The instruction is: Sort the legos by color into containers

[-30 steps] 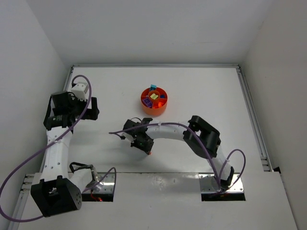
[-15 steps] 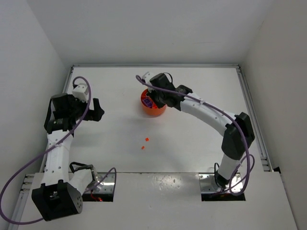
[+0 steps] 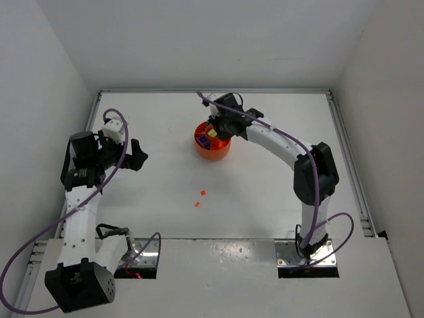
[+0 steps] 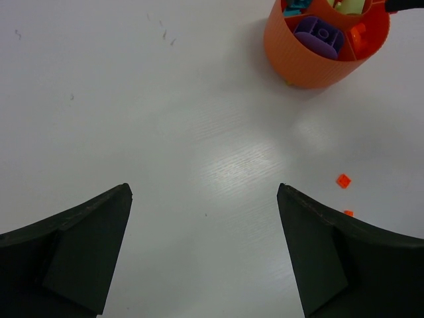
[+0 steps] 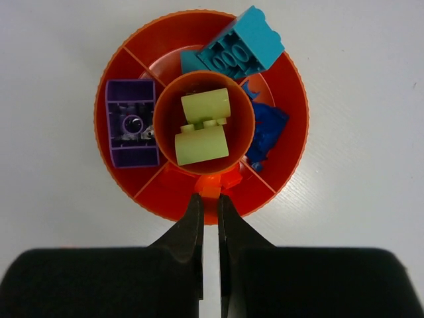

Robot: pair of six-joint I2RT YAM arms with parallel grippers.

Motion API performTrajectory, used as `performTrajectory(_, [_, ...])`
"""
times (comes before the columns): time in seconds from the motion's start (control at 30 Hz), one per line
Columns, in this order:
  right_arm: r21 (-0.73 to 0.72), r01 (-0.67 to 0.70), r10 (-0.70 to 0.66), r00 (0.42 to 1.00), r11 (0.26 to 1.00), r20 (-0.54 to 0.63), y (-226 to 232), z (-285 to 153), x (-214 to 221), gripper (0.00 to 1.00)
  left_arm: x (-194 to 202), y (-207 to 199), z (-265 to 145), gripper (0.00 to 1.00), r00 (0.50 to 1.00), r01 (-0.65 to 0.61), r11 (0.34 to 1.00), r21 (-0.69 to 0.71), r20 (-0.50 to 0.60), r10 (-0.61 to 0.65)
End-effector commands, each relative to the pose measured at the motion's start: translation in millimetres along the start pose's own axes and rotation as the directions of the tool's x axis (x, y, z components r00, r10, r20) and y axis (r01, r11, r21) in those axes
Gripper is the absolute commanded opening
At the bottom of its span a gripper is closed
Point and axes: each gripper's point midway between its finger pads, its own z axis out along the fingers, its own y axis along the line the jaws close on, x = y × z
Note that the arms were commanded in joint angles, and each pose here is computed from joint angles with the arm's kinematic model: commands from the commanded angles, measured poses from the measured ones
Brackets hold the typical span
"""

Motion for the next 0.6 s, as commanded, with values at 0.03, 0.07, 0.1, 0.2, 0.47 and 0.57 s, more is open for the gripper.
performTrajectory(0.03, [-0.05,-0.046,0.049,0.997,0.998,0.068,0.0,-7.3,-27.0,0.0,-6.2,-11.8,1.2,0.97,0.998,-0.062,0.997,0.055,0.031,0.06])
performTrajectory(0.07, [-0.05,-0.046,0.049,0.997,0.998,0.068,0.0,-7.3,-27.0,0.03,-4.3,-12.4,1.0,0.97,0.998,-0.057,0.997,0.057,0.023,0.056])
performTrajectory(0.1, [-0.067,-0.051,0.055,0.997,0.996,0.058,-0.5,-5.4,-25.8,0.09,-2.7,-15.1,3.5,0.95,0.998,-0.057,0.996,0.07,0.015,0.056])
performTrajectory(0.2, [-0.094,-0.05,0.054,0.998,0.994,0.039,4.6,-2.4,-20.6,0.2,-5.2,-19.4,6.1,0.95,0.997,-0.079,0.993,0.084,0.014,0.078])
performTrajectory(0.47, [-0.108,-0.057,0.06,0.998,0.993,0.028,3.7,-2.8,-17.9,0.26,-2.4,-30.2,12.9,0.94,0.995,-0.097,0.989,0.107,-0.014,0.1])
performTrajectory(0.57, [-0.108,-0.057,0.06,0.998,0.993,0.027,3.5,-4.6,-19.1,0.26,-4.2,-38.9,16.1,0.93,0.992,-0.125,0.983,0.134,-0.015,0.128])
